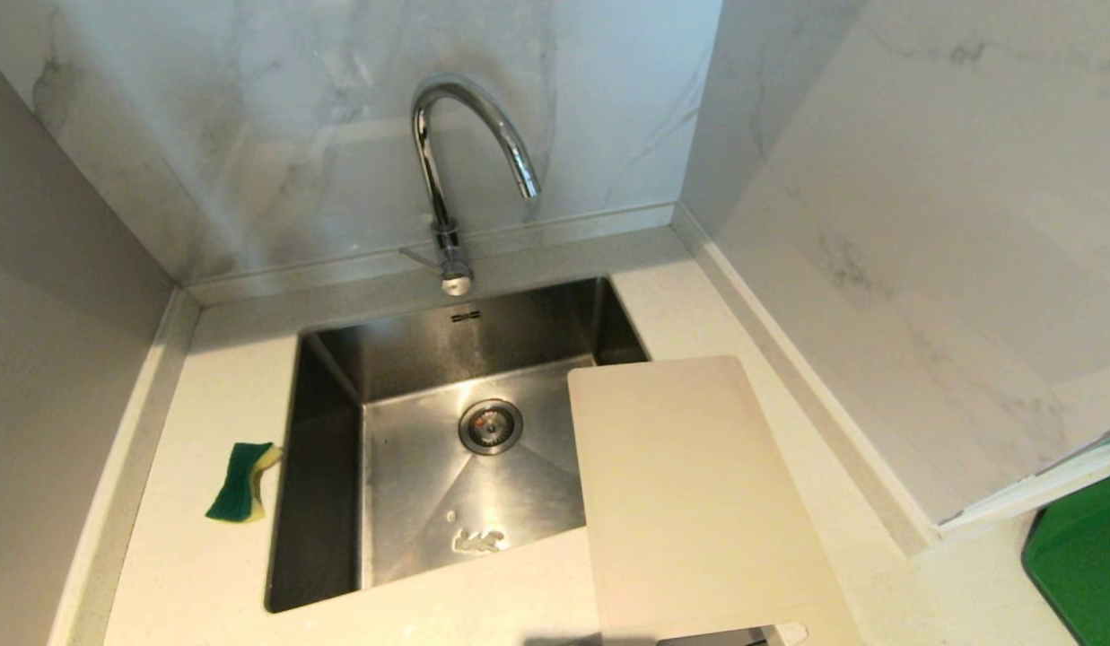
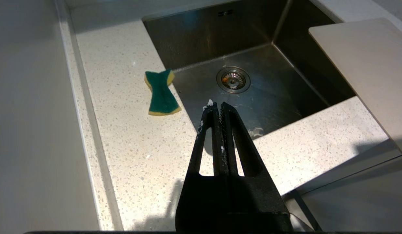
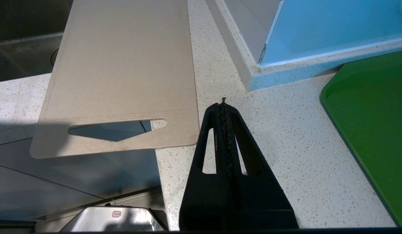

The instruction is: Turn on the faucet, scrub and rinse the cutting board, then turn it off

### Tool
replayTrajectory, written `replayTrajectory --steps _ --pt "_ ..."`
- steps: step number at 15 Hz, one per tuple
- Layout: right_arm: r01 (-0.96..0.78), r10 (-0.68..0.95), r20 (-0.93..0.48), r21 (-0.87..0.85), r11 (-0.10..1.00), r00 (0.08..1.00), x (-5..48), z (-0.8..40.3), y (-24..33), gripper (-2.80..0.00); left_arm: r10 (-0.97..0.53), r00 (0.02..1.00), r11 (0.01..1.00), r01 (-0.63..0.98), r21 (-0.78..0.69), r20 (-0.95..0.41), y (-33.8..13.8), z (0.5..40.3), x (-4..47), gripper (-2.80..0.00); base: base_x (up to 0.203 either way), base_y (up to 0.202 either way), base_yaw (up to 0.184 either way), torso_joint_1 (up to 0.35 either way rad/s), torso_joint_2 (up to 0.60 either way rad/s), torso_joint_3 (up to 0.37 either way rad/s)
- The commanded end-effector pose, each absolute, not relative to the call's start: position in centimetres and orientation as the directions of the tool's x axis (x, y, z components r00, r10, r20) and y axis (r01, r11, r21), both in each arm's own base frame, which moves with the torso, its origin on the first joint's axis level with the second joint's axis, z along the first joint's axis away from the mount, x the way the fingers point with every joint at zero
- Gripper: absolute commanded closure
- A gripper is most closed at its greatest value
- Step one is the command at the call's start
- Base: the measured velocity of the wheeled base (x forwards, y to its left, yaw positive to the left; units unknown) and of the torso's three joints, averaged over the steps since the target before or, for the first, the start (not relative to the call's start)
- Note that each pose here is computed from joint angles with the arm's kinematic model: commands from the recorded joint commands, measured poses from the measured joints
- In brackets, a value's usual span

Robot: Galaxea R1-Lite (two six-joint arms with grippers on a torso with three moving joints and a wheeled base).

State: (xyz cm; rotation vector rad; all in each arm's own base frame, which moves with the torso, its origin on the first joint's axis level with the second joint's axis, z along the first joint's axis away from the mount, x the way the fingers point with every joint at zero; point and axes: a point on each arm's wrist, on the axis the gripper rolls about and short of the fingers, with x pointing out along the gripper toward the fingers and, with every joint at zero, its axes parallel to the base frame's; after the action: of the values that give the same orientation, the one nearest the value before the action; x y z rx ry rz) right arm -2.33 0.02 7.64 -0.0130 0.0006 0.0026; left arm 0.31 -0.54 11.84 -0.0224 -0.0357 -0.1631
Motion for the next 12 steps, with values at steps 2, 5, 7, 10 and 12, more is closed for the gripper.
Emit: replayTrajectory --steps 2,5,7,10,12 --pt "-0.003 0.003 -0.002 -0.012 1.0 1.0 -2.3 7.6 0.0 0.0 -0.168 0.985 0.985 0.169 -0.026 0.029 -0.6 11.1 0.2 0.0 0.0 0.0 0.0 0.0 0.0 0.0" --pt "-0.003 0.003 -0.002 -0.012 1.0 1.0 -2.3 7.6 0.0 0.0 -0.174 0.985 0.982 0.174 -0.074 0.007 -0.6 10.8 0.3 0.0 0.0 0.0 0.0 0.0 0.0 0.0" --pt "-0.003 0.003 -0.002 -0.012 1.0 1.0 -2.3 7.6 0.0 0.0 -0.179 0.984 0.98 0.178 -0.093 0.003 -0.6 10.7 0.3 0.0 0.0 0.0 0.0 0.0 0.0 0.0" --pt "-0.003 0.003 -0.002 -0.012 1.0 1.0 -2.3 7.6 0.0 0.0 -0.279 0.96 0.955 0.279 -0.098 0.015 -0.6 10.5 -0.2 0.0 0.0 0.0 0.0 0.0 0.0 0.0" --pt "-0.003 0.003 -0.002 -0.012 1.0 1.0 -2.3 7.6 0.0 0.0 -0.271 0.962 0.958 0.272 -0.093 0.032 -0.5 10.1 -0.7 0.0 0.0 0.0 0.0 0.0 0.0 0.0"
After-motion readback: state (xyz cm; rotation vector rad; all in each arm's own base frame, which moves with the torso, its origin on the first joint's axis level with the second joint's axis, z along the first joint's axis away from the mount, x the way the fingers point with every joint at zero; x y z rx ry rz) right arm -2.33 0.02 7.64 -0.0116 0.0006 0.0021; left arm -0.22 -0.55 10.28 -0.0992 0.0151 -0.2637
